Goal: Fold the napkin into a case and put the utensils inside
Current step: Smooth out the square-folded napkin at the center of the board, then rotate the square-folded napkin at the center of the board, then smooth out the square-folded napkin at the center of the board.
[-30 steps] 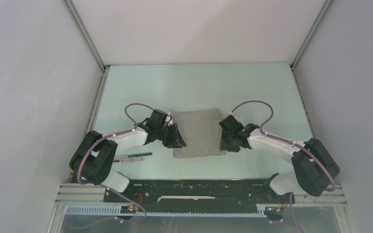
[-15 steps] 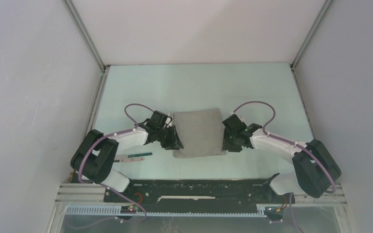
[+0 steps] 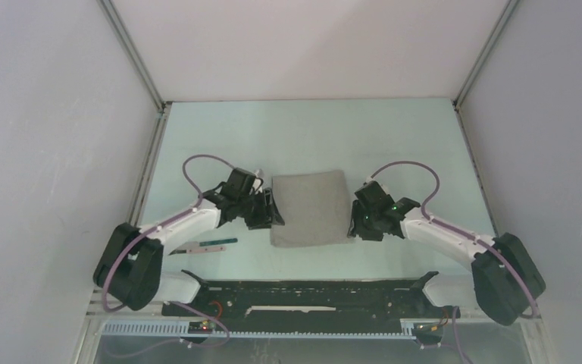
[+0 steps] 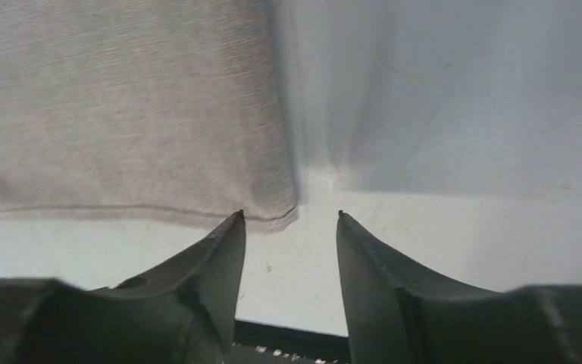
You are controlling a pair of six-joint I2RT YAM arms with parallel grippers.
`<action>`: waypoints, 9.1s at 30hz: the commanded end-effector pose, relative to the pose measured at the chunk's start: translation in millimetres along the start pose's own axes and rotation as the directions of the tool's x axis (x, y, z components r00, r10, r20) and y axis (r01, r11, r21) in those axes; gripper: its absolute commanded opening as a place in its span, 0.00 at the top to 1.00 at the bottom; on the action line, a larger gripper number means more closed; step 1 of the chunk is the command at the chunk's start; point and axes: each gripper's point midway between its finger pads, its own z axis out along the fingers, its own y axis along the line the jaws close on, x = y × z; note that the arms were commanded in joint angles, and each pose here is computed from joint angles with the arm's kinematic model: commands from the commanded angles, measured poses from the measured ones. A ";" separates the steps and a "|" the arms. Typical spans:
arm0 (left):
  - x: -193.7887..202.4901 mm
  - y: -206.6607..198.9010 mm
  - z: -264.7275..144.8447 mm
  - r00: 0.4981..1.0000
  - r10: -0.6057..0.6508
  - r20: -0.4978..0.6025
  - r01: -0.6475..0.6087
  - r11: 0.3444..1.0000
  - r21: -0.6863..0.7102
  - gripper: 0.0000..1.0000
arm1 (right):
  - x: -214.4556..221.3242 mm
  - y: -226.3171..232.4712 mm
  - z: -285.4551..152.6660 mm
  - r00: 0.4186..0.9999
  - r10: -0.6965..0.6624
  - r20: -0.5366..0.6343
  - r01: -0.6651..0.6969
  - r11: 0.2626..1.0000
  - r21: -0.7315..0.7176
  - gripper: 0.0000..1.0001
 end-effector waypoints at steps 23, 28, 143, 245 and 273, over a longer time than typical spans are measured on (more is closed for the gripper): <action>-152.8 2.7 30.7 0.973 -0.166 0.161 0.169 0.986 -0.001 0.31 | -1.1 18.7 20.8 0.876 0.481 -0.044 -0.479 0.855 -0.197 0.67; -155.6 3.2 3.9 0.963 -0.135 0.233 0.146 0.989 -0.033 0.26 | -50.9 -8.2 36.6 0.873 0.487 0.035 -0.467 0.854 -0.229 0.73; 20.6 -22.0 33.0 0.893 -0.450 0.005 0.434 0.863 0.260 1.00 | -42.8 -13.4 27.6 0.943 0.261 -0.204 -0.317 0.890 -0.327 0.48; -9.4 14.5 13.3 0.932 -0.360 0.041 0.346 0.917 0.198 1.00 | -48.8 16.5 22.1 0.952 0.218 -0.214 -0.289 0.869 -0.401 0.60; -24.7 35.0 16.2 0.957 -0.267 0.111 0.261 0.963 0.065 0.74 | -44.2 20.1 25.5 0.957 0.198 -0.210 -0.268 0.881 -0.391 0.66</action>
